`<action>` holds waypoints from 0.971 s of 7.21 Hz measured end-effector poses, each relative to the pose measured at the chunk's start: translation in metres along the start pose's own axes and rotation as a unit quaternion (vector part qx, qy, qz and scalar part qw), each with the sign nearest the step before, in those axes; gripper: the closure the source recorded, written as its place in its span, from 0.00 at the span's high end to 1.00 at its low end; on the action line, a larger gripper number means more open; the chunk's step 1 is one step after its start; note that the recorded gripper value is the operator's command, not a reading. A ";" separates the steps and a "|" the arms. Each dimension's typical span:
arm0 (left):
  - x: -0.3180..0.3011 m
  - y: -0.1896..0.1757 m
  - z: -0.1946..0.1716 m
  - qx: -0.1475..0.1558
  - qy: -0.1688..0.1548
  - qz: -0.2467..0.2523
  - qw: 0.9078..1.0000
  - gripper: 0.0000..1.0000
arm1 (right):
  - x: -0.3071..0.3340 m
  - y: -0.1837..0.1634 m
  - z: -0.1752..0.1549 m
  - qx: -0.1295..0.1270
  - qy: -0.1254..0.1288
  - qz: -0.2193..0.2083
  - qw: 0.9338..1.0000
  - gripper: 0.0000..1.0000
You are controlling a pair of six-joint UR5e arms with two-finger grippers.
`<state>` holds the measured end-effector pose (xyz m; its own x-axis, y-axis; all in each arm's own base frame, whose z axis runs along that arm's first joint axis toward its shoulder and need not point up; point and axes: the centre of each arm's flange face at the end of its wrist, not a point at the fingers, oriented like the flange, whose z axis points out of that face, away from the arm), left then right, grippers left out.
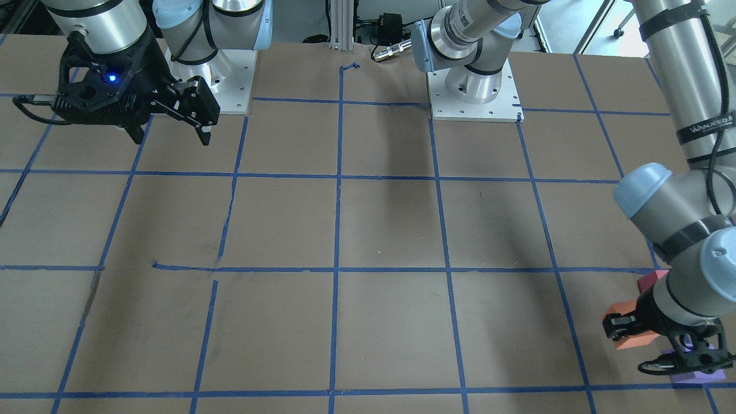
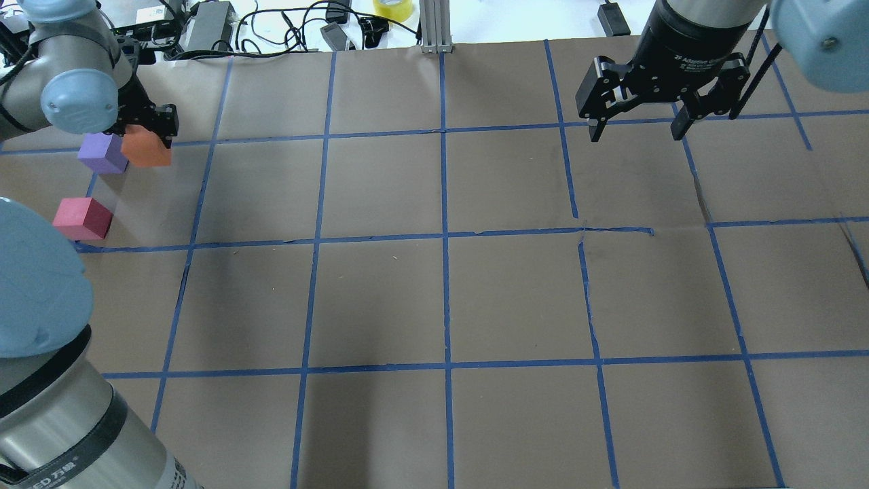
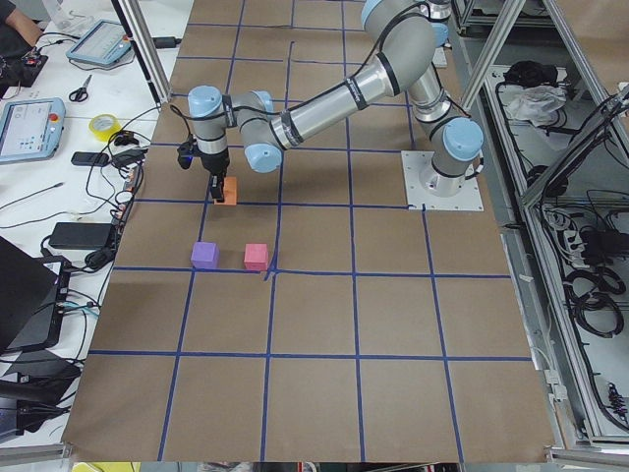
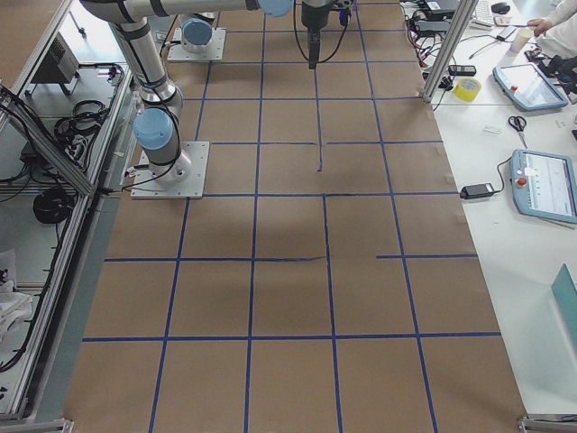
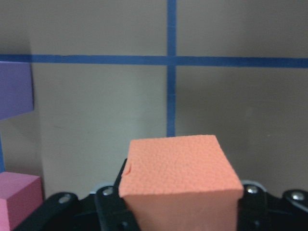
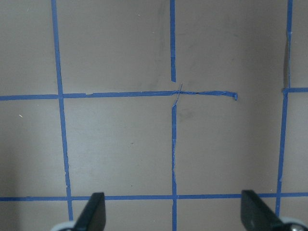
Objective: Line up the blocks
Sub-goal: 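Lower the orange cube between the purple and pink cubes with the left gripper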
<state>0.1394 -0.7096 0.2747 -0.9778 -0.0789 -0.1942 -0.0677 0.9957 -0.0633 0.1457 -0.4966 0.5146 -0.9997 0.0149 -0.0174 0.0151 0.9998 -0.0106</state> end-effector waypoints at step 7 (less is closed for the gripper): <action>-0.102 -0.023 0.042 -0.002 -0.008 -0.003 1.000 0.00 | 0.000 0.000 0.000 0.000 0.000 0.000 1.000 1.00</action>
<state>0.2486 -0.7268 0.2547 -0.9743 -0.0850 -0.2086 -0.0738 0.9954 -0.0609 0.1459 -0.4964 0.5148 -0.9997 0.0140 -0.0178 0.0142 0.9998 -0.0109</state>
